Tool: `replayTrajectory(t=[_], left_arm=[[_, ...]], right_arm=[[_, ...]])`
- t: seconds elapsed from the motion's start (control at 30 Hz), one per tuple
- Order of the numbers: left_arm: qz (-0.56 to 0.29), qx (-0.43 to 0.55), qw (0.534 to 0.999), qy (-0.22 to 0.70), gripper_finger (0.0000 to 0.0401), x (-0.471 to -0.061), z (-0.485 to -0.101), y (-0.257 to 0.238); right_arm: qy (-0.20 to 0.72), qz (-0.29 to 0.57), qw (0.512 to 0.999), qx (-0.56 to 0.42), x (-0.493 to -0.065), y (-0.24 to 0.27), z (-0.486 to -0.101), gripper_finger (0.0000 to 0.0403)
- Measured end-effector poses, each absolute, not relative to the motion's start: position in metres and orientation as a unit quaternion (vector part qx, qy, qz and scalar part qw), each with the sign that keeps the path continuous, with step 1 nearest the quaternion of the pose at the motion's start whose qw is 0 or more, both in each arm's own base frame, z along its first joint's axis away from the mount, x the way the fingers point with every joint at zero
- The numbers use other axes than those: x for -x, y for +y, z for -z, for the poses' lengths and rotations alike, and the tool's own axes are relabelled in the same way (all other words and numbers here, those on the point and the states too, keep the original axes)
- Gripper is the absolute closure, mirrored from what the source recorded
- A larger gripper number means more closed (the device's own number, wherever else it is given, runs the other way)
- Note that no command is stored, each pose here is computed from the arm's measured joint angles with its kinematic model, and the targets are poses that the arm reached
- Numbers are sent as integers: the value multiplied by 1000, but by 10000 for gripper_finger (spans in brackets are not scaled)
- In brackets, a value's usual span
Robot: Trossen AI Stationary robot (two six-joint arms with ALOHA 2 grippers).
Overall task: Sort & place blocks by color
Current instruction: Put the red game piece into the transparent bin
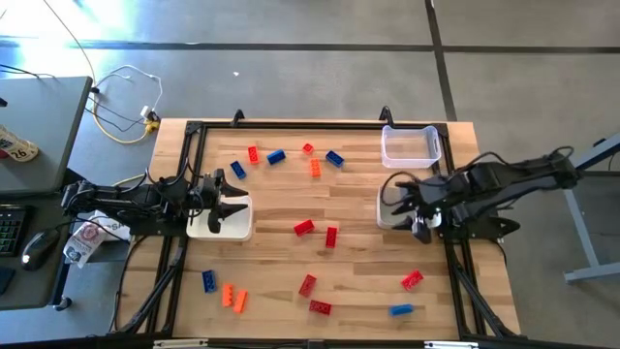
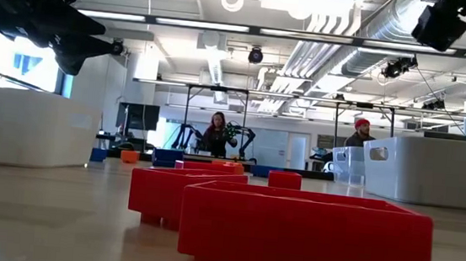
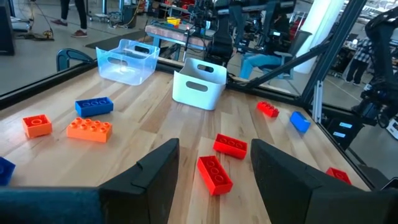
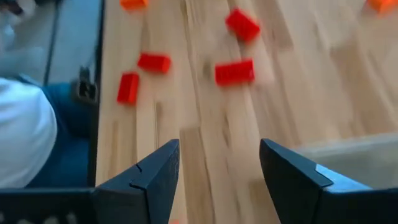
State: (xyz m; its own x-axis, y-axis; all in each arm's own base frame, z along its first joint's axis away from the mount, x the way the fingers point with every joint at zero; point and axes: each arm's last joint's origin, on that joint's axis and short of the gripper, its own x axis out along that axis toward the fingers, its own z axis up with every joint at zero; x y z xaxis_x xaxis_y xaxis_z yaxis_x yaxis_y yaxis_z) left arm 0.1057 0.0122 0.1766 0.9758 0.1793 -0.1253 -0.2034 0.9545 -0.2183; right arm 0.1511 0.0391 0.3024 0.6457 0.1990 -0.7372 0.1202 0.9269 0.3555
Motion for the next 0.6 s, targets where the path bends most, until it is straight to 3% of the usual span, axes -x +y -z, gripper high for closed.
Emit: replayTrajectory(t=[0.3,0.6], left_arm=[[-113,114,986,54,213,-106,-176,13],[-112,120,985,54,213,-106,-176,13]], right_arm=[[507,-34,838,-201,-161,68,-287,194],[557,-61,815,-150,-165,99,-270,194]])
